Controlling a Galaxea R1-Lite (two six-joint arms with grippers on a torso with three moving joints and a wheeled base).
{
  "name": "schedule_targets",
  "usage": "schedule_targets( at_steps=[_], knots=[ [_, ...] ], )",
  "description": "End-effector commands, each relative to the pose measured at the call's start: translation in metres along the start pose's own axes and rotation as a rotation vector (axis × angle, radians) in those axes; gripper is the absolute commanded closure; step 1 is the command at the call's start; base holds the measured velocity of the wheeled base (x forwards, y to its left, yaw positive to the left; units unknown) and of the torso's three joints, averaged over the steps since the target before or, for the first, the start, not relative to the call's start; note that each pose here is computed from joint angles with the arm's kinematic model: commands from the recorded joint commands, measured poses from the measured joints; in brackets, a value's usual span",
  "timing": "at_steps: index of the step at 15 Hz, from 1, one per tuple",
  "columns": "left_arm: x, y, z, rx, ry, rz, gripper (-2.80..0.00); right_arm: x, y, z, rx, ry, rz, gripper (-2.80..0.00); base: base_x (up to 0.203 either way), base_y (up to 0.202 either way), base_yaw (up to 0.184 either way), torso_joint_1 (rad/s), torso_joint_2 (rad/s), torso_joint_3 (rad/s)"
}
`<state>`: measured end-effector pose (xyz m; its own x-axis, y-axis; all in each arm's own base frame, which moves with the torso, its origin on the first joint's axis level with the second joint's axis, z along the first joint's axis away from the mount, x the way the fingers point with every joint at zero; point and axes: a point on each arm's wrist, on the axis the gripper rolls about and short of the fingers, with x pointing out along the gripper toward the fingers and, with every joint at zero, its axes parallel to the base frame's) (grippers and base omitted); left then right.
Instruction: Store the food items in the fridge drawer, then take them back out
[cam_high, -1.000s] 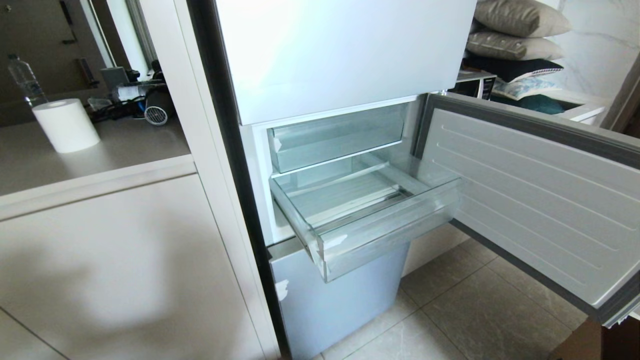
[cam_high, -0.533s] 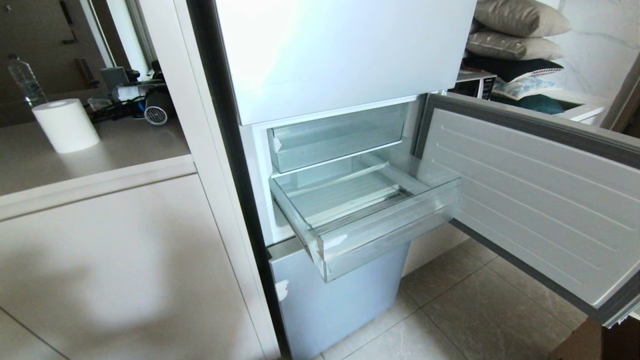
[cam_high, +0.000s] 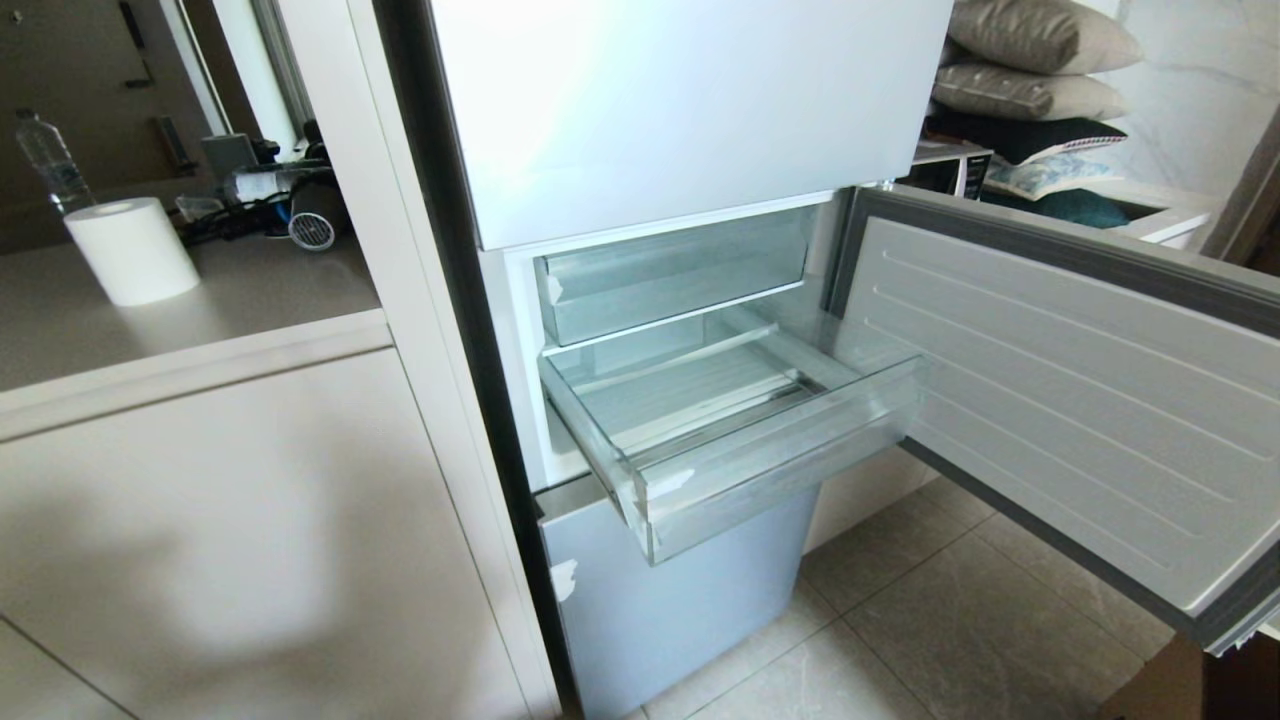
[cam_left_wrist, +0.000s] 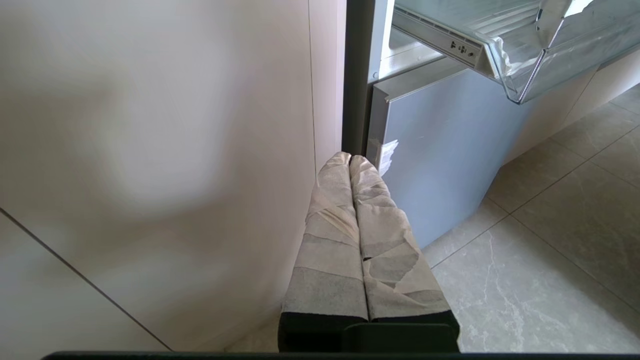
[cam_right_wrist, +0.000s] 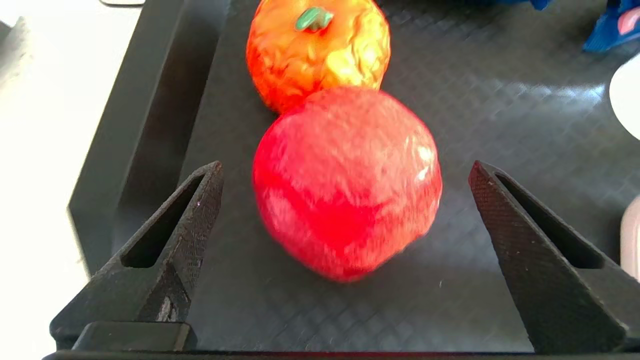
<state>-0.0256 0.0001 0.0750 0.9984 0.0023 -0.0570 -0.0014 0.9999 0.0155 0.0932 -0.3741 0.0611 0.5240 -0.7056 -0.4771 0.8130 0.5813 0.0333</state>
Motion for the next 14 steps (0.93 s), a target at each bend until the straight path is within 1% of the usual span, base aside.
schedule_targets(
  at_steps=[1,7,10,14],
  knots=[
    [0.000,0.000,0.000,0.000,0.001,0.001,0.00,0.009,-0.003,-0.003,-0.002,0.003,0.004,-2.80,0.000,0.000,0.000,0.000,0.00,0.000],
    [0.000,0.000,0.000,0.000,0.001,0.001,0.00,0.021,-0.004,-0.012,-0.005,0.028,0.013,-2.80,0.000,0.000,0.000,0.000,0.00,0.000],
    [0.000,0.000,0.000,0.000,0.003,0.001,0.00,0.023,-0.003,-0.013,-0.006,0.028,0.017,-2.80,0.000,0.000,0.000,0.000,0.00,0.000],
    [0.000,0.000,0.000,0.000,0.001,0.001,0.00,0.029,0.004,-0.016,-0.011,0.040,0.038,-2.80,0.000,0.000,0.000,0.000,0.00,0.000]
  ],
)
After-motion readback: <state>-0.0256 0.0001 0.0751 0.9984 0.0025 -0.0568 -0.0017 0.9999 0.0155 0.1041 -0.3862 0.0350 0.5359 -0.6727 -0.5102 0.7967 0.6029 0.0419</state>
